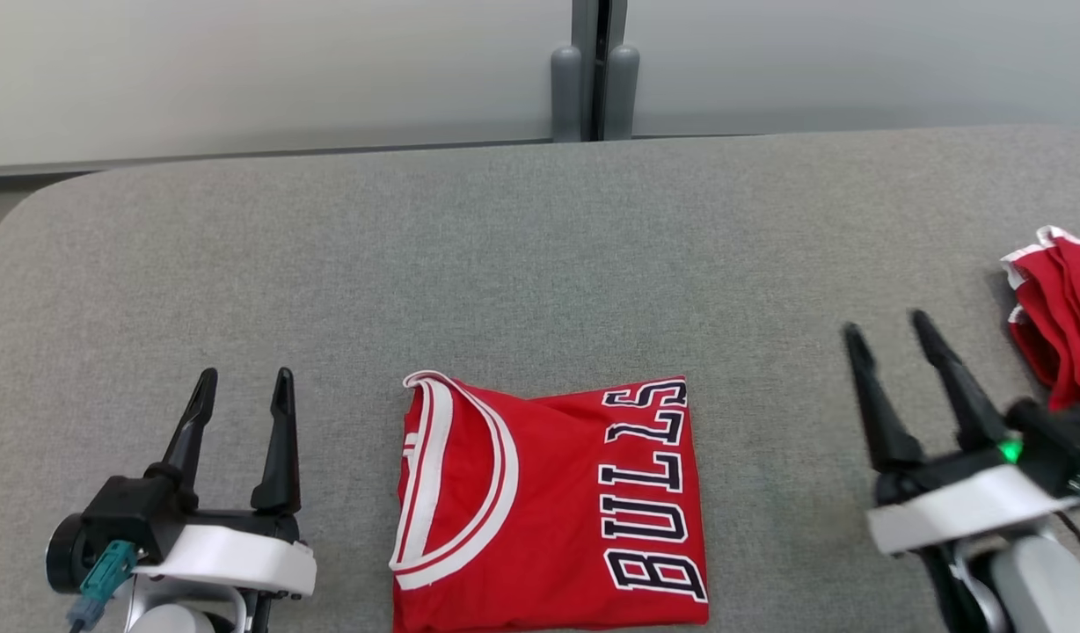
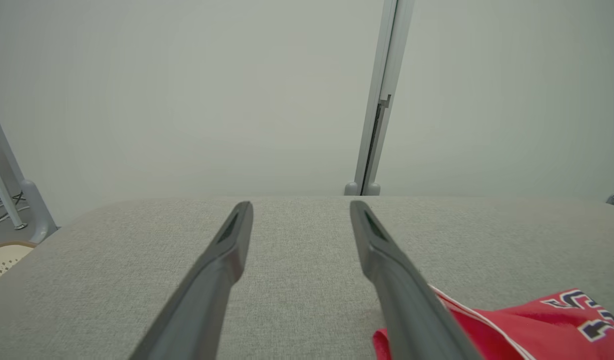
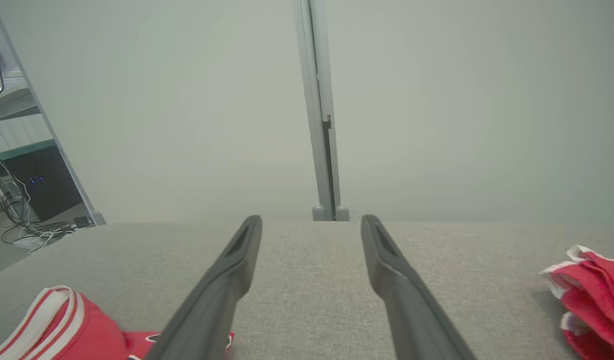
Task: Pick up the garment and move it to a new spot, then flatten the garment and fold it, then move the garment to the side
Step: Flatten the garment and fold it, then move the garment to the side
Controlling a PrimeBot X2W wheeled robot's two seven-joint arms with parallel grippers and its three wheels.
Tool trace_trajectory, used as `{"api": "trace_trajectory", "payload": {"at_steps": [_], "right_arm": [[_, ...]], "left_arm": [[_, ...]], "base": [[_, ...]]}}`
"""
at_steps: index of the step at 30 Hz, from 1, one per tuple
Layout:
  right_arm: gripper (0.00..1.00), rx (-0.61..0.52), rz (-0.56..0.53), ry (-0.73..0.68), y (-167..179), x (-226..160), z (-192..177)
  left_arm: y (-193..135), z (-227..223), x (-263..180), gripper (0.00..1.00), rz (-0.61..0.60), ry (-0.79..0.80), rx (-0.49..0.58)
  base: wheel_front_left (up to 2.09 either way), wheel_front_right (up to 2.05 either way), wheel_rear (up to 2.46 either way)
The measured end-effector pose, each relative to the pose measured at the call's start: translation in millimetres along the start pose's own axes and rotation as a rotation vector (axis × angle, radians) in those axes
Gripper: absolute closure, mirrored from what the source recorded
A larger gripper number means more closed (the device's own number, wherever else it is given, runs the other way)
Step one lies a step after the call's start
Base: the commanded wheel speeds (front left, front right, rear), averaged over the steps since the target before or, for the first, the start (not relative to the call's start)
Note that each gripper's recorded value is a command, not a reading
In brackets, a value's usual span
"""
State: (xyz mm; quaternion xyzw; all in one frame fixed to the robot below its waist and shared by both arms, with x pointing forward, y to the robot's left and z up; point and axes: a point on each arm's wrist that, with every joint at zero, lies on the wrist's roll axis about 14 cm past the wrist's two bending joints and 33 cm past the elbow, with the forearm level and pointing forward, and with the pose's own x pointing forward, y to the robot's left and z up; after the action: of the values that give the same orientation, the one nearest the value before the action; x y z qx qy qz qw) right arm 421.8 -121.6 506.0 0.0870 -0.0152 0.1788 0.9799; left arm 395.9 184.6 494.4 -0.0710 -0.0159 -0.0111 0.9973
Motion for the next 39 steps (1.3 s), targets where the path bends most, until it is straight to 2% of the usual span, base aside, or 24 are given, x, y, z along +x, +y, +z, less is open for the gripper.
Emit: {"api": "trace_trajectory", "payload": {"at_steps": [3, 8, 23, 39], "right_arm": [[0.0, -0.026, -0.09, 0.024, -25.5, -23.5, -0.6], [0.0, -0.026, -0.147, 0.031, -30.3, -47.3, 4.1], [0.0, -0.047, -0.174, 0.061, -14.7, -92.2, 16.6], [0.0, -0.054, -0.183, 0.058, -11.6, -98.0, 24.1]], "left_arm": [[3.5, 1.7, -5.5, 0.0, 0.005, -0.002, 0.007], [8.1, 3.0, -16.4, 0.0, 0.012, 0.001, 0.012], [11.5, 8.4, -54.0, 0.0, 0.026, 0.01, 0.003], [14.8, 9.3, -60.7, 0.0, 0.043, 0.016, 0.014]], "base": [[0.0, 0.0, 0.0], [0.0, 0.0, 0.0], [0.0, 0.0, 0.0], [0.0, 0.0, 0.0]]}}
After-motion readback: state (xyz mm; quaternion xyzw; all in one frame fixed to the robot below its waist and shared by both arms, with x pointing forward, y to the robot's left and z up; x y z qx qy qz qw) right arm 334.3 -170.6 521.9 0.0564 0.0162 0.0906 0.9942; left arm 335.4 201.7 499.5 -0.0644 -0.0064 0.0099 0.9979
